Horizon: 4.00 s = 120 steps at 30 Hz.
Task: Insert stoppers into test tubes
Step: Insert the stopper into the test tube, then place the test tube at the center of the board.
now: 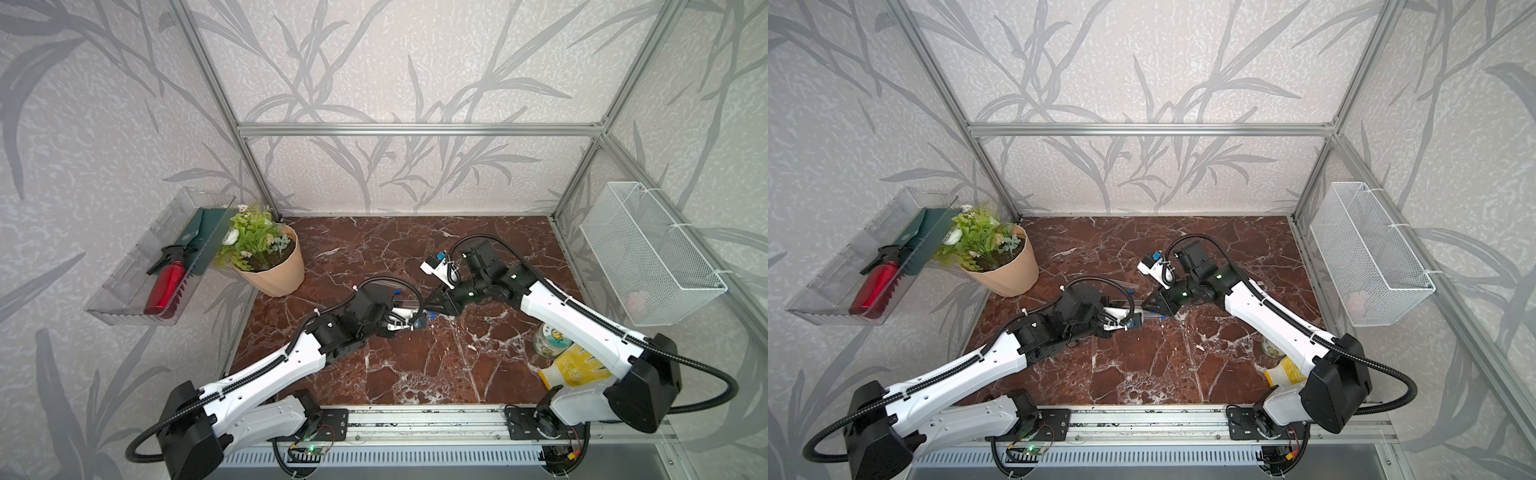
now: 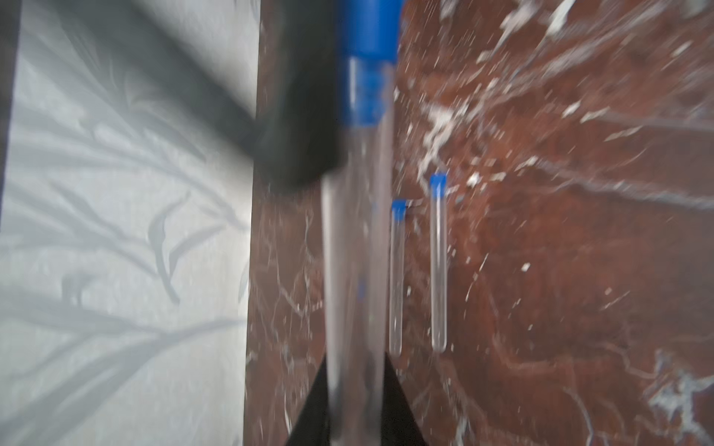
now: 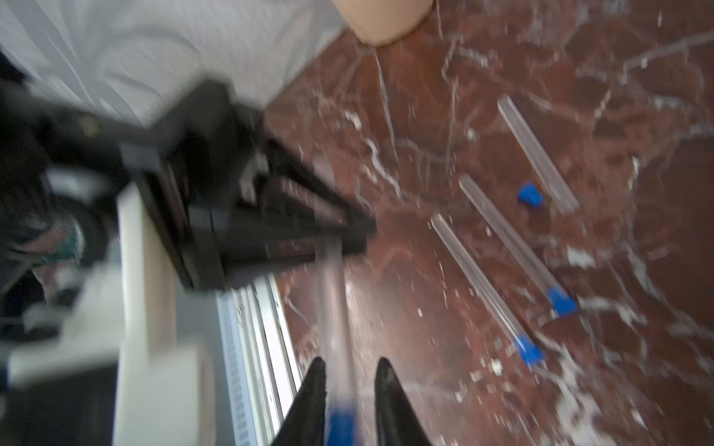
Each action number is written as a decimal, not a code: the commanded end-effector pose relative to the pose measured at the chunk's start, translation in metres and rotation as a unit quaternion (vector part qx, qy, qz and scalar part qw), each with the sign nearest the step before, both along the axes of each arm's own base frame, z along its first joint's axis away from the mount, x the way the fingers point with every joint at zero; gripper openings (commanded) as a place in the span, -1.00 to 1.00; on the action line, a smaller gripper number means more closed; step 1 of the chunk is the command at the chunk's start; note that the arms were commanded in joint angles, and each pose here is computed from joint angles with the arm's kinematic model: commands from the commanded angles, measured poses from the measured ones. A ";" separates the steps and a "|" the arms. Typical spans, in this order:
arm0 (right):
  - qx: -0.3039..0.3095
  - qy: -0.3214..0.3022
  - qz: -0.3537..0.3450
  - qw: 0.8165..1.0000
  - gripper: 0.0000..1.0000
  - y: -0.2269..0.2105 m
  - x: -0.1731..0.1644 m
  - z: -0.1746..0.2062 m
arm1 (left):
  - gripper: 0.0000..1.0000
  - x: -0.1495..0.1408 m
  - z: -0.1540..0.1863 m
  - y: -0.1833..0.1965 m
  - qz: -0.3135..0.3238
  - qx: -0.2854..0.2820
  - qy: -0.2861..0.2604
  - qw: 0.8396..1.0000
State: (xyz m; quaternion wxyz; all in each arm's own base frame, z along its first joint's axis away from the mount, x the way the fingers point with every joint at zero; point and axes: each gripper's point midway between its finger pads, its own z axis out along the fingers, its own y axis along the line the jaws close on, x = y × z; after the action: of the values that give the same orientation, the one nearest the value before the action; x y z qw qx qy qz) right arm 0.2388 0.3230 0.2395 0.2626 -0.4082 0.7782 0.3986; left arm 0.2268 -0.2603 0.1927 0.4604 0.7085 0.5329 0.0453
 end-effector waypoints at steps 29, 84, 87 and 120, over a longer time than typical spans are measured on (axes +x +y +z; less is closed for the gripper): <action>-0.019 0.130 -0.246 0.960 -0.06 -0.082 0.018 -0.005 | -1.00 -0.023 -0.039 0.018 0.090 -0.061 0.345 0.932; -0.161 0.082 -0.333 0.925 -0.03 -0.156 0.022 -0.035 | -0.72 0.028 -0.177 0.008 0.106 0.210 0.359 0.903; -0.163 0.083 -0.331 0.926 -0.03 -0.156 0.022 -0.036 | -0.61 0.029 -0.178 0.008 0.109 0.212 0.355 0.904; -0.120 0.063 -0.328 0.935 -0.03 -0.150 0.030 -0.020 | 0.01 0.050 -0.040 0.019 0.123 -0.002 0.239 0.963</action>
State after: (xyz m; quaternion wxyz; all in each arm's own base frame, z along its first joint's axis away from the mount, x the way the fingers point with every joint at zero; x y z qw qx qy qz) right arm 0.2642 0.1673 0.2148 0.2688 -0.1209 0.9326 0.2082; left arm 0.2643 -0.2530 0.1580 0.3096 0.6467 0.6934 -0.0718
